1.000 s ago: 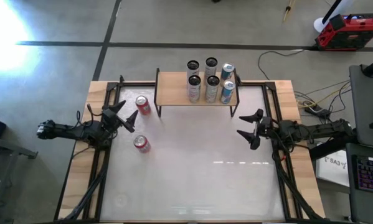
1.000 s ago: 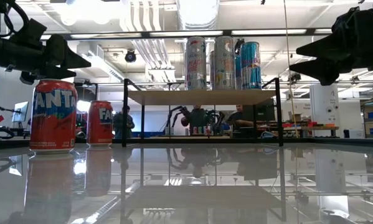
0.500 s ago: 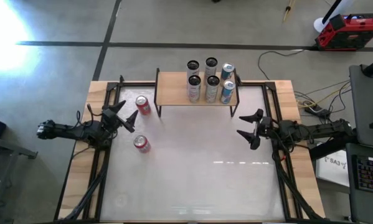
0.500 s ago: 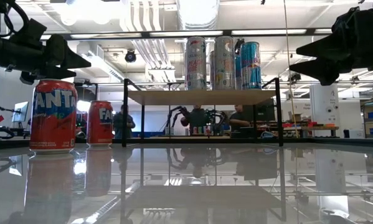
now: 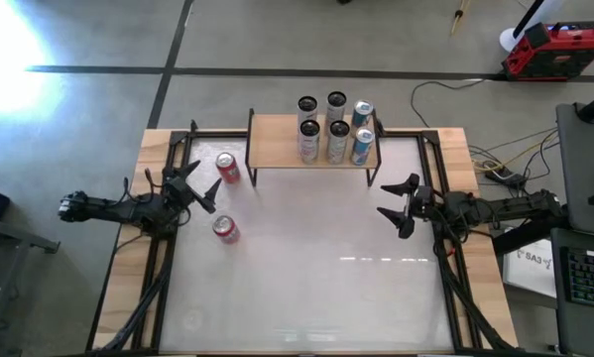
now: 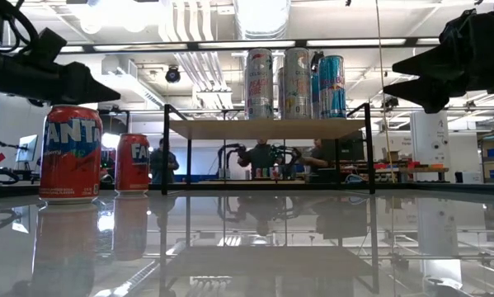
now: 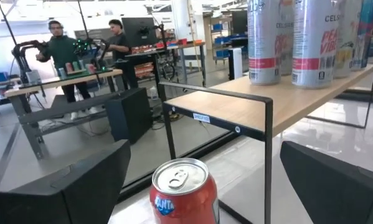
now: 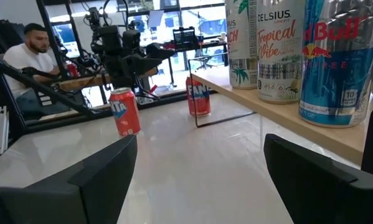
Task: Place canned beverage on shelf
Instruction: Put the top orange soda can on the shelf
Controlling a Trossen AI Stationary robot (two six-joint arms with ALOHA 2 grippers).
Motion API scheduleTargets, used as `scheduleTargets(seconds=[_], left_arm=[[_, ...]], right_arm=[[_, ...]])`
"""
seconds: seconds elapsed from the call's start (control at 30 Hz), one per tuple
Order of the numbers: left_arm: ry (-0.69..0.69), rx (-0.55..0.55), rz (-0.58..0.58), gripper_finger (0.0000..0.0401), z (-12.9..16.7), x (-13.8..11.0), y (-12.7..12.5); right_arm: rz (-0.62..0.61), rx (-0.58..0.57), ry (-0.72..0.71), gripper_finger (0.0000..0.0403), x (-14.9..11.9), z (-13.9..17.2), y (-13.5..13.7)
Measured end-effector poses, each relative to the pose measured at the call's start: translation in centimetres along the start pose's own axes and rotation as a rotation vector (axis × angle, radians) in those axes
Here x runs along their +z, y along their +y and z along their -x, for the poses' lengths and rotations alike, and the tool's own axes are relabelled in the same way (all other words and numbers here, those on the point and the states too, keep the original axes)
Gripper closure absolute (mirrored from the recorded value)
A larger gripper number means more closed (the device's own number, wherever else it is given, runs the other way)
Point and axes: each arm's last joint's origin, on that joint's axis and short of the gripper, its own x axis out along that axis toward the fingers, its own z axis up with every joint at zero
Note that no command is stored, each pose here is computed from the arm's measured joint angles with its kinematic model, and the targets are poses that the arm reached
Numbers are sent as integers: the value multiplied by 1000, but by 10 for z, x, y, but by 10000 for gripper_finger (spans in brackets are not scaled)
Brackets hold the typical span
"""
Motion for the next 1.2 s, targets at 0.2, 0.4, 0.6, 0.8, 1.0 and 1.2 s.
scheduleTargets(seconds=[0.2, 0.4, 0.6, 0.8, 1.0, 1.2], left_arm=[[4, 2, -6, 3, 0, -1, 0], [4, 1, -4, 3, 0, -1, 0], [4, 2, -4, 3, 0, 0, 0], [-36, 6, 155, 3, 0, 6, 1], [-75, -34, 555, 3, 1, 12, 2], [-34, -203, 960, 3, 1, 13, -3]], right_arm=[[0, 0, 0, 69, 0, 0, 0], [0, 0, 0, 69, 0, 0, 0], [0, 0, 0, 69, 0, 0, 0], [0, 0, 0, 69, 0, 0, 0], [0, 0, 0, 69, 0, 0, 0], [0, 0, 0, 69, 0, 0, 0]])
